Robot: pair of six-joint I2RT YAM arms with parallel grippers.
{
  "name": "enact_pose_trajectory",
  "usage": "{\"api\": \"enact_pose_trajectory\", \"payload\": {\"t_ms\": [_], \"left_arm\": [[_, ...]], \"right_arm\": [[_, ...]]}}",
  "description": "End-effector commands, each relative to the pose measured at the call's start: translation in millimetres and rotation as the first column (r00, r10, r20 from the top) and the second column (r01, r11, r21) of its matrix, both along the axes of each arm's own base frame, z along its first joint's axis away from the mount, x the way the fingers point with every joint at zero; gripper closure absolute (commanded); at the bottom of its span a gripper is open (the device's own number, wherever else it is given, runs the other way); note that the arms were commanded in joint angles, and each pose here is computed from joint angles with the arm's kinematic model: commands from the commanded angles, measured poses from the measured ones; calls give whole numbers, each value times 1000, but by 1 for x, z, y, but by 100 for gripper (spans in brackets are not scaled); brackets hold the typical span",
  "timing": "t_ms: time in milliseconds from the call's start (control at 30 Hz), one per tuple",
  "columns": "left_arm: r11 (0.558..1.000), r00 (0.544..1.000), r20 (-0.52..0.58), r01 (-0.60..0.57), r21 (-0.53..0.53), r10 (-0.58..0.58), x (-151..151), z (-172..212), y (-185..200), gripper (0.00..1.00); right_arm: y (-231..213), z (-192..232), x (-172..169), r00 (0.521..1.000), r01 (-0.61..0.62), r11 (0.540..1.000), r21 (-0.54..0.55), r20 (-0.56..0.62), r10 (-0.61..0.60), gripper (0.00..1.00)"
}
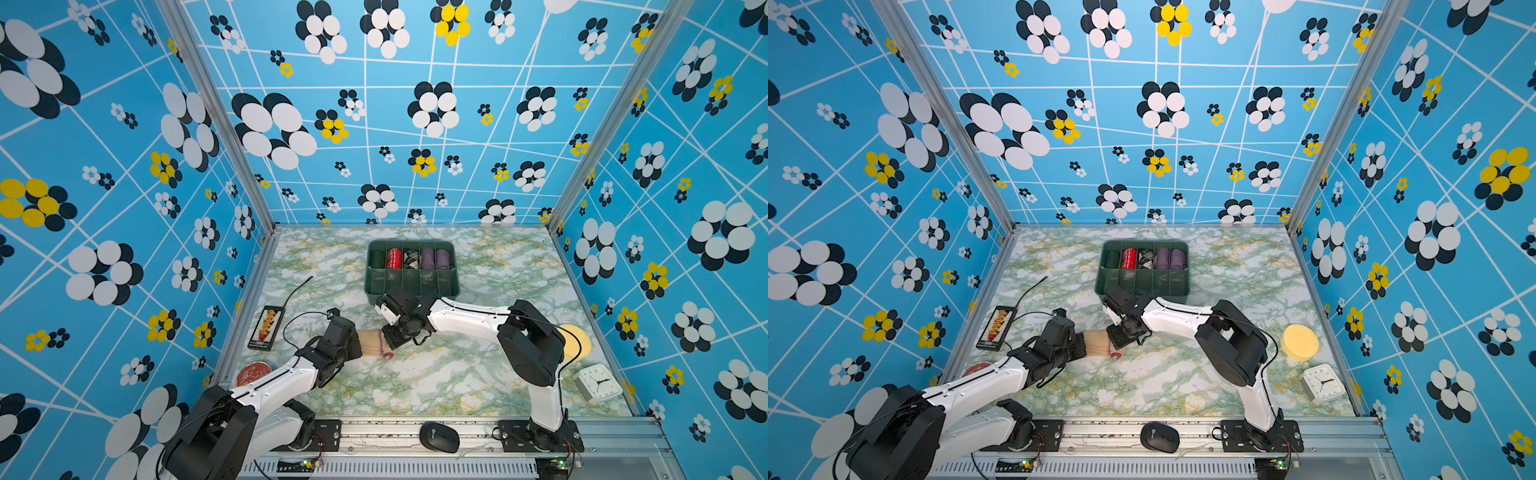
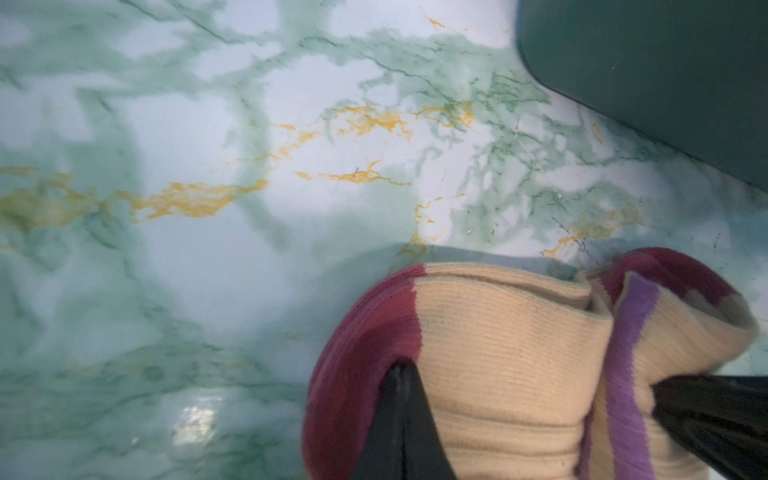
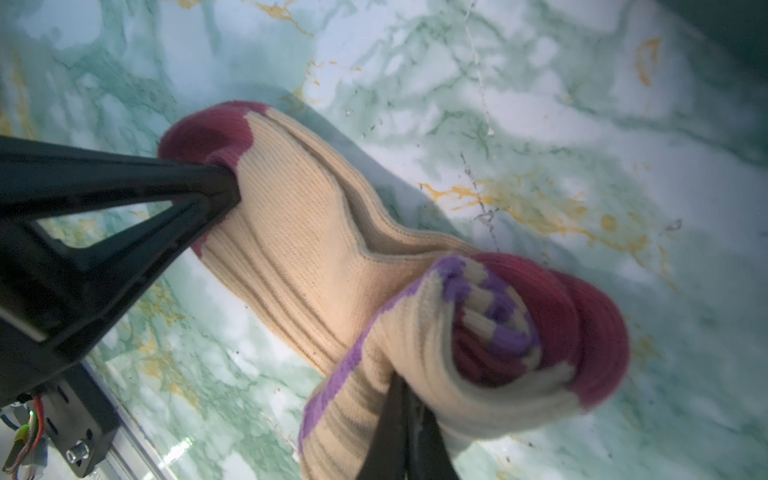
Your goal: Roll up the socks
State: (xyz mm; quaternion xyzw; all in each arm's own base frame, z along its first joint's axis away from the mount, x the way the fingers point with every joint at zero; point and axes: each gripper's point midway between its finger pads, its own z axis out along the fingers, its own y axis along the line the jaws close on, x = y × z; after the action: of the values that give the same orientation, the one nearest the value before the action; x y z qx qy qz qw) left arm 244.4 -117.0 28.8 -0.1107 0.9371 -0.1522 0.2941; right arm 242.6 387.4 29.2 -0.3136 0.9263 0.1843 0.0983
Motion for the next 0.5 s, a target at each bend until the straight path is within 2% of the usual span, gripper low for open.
{"api": "enact_pose_trajectory", "payload": {"t_ms": [0, 200, 467], "left_arm": [[997, 995, 72, 68, -44, -65, 5, 30, -20, 96], [978, 973, 161, 183, -104, -165, -1, 56, -55, 97], [961, 964, 145, 240, -138, -220, -7, 44, -82, 99]], "right_arm": [[-78, -85, -72, 965, -79, 936, -344, -263, -15, 93], [-55, -79, -76, 953, -55, 970, -235, -301, -19, 88], [-58, -83, -77, 952, -40, 969, -244, -304, -37, 85]]}}
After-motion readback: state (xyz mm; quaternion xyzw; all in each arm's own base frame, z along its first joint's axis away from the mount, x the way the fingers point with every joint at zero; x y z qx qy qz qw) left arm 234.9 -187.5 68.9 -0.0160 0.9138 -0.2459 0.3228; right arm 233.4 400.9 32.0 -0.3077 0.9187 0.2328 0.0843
